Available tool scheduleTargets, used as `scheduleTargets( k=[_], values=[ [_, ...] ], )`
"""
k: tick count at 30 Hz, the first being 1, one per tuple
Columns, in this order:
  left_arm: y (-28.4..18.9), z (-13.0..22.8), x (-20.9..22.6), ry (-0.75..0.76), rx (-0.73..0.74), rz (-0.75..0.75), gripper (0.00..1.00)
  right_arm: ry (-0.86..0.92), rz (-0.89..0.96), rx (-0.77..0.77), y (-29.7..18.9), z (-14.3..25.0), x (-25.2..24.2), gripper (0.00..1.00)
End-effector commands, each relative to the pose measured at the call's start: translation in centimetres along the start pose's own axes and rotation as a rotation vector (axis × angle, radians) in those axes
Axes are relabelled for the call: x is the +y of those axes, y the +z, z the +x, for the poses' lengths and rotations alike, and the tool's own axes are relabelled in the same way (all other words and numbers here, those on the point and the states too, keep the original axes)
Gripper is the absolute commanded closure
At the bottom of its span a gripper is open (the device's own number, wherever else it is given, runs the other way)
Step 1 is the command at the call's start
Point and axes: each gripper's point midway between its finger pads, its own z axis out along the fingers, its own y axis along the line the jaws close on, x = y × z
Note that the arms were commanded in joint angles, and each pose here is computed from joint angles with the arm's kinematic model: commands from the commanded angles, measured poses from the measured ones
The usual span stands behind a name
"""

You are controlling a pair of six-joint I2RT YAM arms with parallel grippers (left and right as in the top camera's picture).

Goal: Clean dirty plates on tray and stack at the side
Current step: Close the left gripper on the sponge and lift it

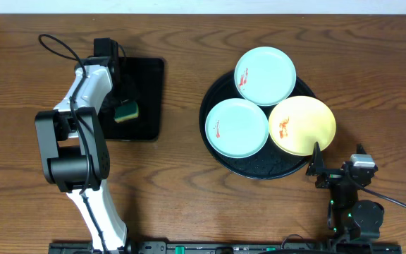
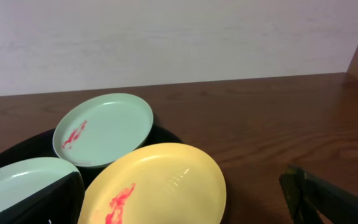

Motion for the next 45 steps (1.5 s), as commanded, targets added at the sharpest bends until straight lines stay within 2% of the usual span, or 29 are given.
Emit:
scheduleTargets(
  k=[1,7,11,14,20,27,31,37,45],
  values=[
    [0.8,0.5,0.5,0.016,0.019,-0.021,0.44,-0.012,-0.003,0.001,0.0,0.1,0.1,0.01],
    [0.8,0.5,0.5,0.016,0.022,-0.022,0.57,-0.012,-0.003,0.001,0.0,0.1,0.1,0.01],
    [0.5,0.5,0.4,0.016,0.020,-0.013,0.77,-0.013,-0.003,0.001,0.0,0.1,0.1,0.01],
    [-0.6,0.1,0.3,0.014,0.000,-0.006,0.85,-0.012,-0.003,0.001,0.0,0.1,0.1,0.01],
    [-5.7,-1.8,-0.1,0.001,-0.118,0.038,0.92,-0.012,-0.003,0.001,0.0,0.1,0.1,0.01],
    [-14.5,-3.3,-1.1,-0.042,-0.297,0.159,0.92,-0.012,-0.003,0.001,0.0,0.1,0.1,0.01],
    [-17.1,-3.4,-1.1,-0.043,-0.349,0.188,0.92,-0.012,-0.003,0.001,0.0,0.1,0.1,0.01],
    [-15.5,-3.1,-1.1,-0.085,-0.317,0.184,0.93,-0.012,-0.003,0.001,0.0,0.1,0.1,0.01],
    [-6.5,-2.6,-1.4,-0.080,-0.209,0.139,0.93,-0.012,-0.003,0.001,0.0,0.1,0.1,0.01]
  ],
)
